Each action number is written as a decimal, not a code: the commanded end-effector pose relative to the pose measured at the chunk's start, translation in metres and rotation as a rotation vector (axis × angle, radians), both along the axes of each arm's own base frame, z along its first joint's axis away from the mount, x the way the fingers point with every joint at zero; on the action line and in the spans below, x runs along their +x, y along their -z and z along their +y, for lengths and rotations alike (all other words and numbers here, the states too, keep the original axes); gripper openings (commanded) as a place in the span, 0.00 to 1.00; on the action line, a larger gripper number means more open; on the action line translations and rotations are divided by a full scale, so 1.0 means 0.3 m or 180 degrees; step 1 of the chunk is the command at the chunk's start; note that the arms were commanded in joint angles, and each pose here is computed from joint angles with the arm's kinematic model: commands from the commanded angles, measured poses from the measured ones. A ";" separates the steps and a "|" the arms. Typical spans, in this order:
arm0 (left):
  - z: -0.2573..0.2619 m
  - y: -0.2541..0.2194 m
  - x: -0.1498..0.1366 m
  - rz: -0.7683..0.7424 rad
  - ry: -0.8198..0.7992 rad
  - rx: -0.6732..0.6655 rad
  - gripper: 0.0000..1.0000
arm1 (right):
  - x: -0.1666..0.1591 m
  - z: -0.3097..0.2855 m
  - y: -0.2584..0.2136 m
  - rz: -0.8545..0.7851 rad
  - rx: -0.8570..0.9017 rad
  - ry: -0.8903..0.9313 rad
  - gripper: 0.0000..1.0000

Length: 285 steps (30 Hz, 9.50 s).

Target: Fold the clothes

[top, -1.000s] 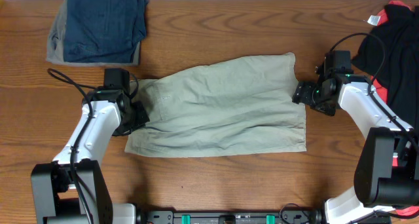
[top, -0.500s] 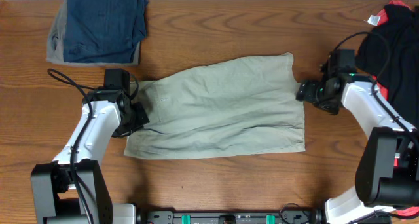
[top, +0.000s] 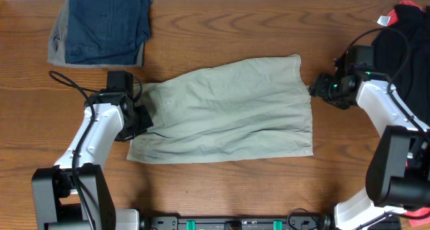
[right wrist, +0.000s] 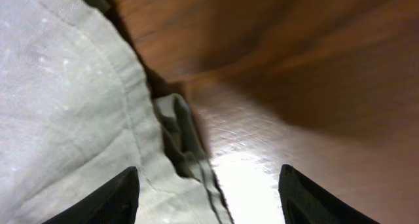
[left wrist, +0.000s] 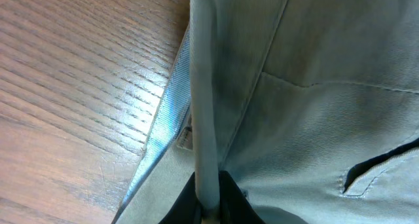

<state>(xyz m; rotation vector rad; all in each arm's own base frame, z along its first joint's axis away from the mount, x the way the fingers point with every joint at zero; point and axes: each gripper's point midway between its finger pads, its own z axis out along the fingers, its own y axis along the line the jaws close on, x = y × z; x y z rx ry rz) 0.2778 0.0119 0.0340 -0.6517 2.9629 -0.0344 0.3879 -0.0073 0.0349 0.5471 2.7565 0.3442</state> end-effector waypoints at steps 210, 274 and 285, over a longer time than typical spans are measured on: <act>-0.006 -0.226 0.206 -0.0499 -0.0379 -0.0155 0.06 | -0.005 0.247 -0.124 0.0235 0.0625 -0.0669 0.01; -0.105 -0.378 0.281 -0.0981 -0.0006 0.0644 0.17 | 0.022 0.105 -0.128 0.0979 -0.0194 -0.0106 0.01; -0.126 -0.305 0.080 -0.0250 0.0324 0.0439 0.98 | -0.115 0.216 -0.270 0.1089 -0.0302 -0.0555 0.99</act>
